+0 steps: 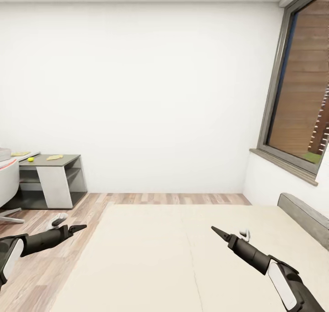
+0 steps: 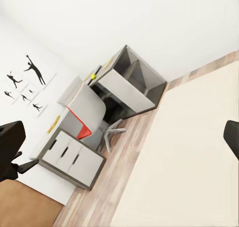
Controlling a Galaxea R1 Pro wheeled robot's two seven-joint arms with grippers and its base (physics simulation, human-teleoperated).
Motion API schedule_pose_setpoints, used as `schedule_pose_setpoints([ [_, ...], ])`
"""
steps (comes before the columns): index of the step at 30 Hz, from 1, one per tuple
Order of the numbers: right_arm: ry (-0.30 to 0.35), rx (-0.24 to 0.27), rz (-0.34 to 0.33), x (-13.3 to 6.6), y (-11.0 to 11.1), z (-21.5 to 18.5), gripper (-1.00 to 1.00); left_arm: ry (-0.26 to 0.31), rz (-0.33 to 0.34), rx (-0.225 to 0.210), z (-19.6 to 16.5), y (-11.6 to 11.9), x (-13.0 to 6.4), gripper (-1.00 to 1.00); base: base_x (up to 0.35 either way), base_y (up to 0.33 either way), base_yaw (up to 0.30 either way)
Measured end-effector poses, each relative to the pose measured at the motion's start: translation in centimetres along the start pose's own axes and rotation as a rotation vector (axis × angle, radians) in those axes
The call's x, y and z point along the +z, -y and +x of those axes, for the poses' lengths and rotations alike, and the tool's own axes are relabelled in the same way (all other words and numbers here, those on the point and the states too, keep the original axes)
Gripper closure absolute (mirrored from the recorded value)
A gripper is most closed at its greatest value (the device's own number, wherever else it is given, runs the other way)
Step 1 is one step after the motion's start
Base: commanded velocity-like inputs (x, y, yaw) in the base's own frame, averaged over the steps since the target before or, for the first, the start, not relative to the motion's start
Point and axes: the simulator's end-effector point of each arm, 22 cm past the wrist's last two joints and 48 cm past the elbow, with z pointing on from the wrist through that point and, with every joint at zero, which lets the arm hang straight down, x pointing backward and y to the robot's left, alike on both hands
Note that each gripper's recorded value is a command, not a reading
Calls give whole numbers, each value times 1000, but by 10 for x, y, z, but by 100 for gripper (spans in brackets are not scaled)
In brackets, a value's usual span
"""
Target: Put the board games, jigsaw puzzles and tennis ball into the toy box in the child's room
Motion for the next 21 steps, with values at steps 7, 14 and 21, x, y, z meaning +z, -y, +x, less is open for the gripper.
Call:
schedule_pose_setpoints([
  [7,0,0,0,0,0,0,-100,0,0,0,0,0,0,-100,0,-294,0],
  [14,0,0,0,0,0,0,-100,0,0,0,0,0,0,-100,0,-294,0],
  [21,0,0,-1,0,0,0,-100,0,0,0,0,0,0,-100,0,-294,0],
])
